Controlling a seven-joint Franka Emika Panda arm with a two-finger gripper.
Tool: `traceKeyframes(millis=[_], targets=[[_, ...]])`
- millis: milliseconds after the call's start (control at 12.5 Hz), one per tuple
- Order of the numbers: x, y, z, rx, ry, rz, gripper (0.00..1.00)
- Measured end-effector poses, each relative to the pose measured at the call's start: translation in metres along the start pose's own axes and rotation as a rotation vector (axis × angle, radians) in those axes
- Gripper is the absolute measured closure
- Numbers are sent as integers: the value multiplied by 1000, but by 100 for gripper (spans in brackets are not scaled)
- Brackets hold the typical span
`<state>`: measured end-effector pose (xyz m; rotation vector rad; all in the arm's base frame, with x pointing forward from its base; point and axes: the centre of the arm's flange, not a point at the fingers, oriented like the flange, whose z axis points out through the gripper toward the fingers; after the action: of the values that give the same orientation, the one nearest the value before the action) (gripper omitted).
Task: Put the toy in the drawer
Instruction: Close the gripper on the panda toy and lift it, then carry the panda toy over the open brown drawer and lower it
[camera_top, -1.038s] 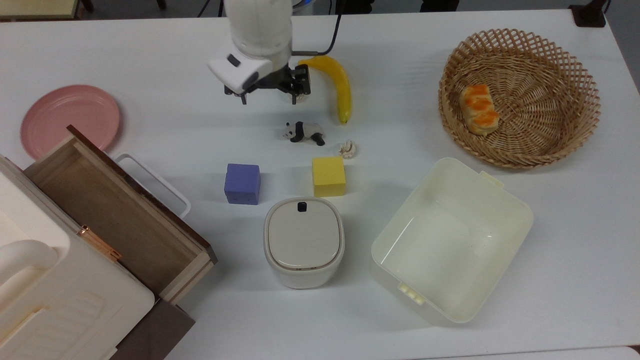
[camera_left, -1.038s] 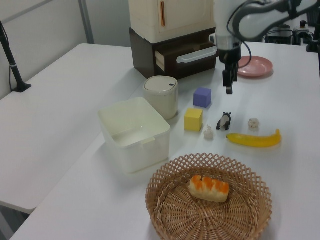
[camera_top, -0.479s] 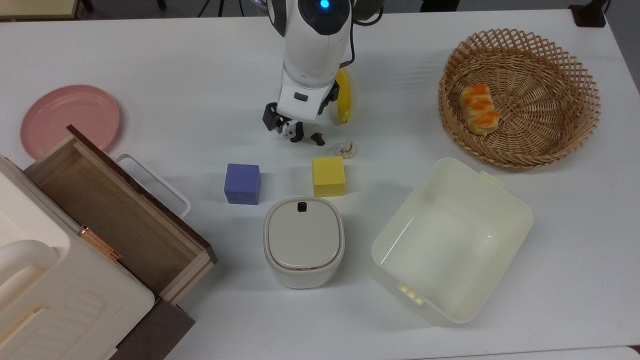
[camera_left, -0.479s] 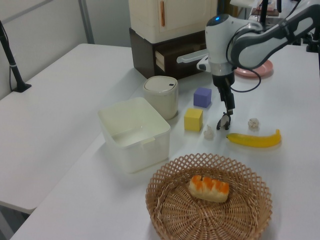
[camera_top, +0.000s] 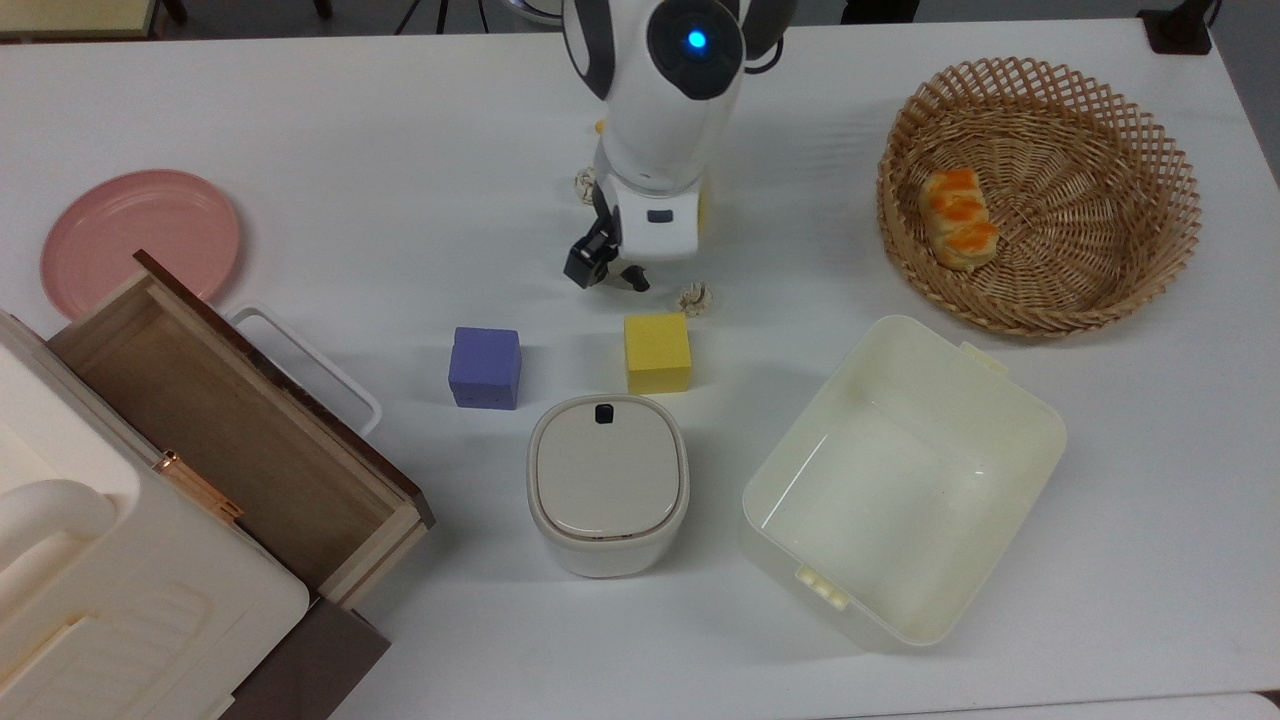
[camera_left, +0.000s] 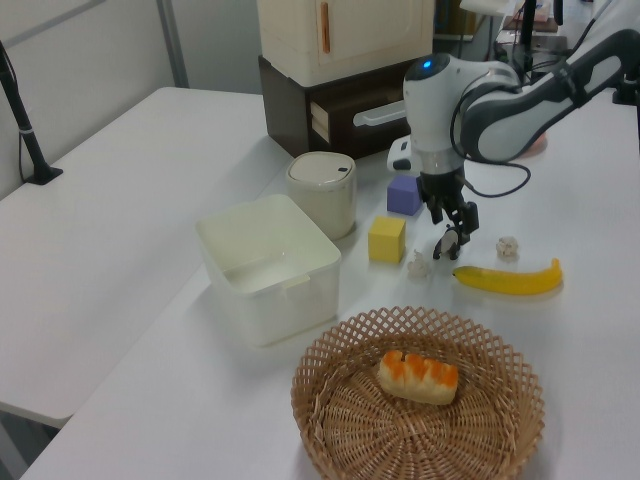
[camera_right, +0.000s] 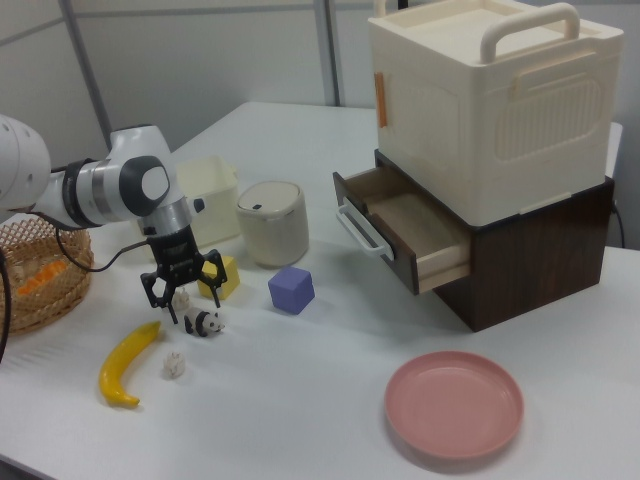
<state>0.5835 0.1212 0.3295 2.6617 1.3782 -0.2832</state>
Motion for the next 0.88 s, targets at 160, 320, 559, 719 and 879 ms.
traceKeyframes(millis=[160,320,559,719,879], targets=[[13,-11,13,-2,-28,-42,25],[15,-12,18,-1,-36,-49,58],[11,-2,7,-14,-18,-32,59],[-3,16,-14,-28,-5,9,59],[-14,35,-50,-45,3,48,59]])
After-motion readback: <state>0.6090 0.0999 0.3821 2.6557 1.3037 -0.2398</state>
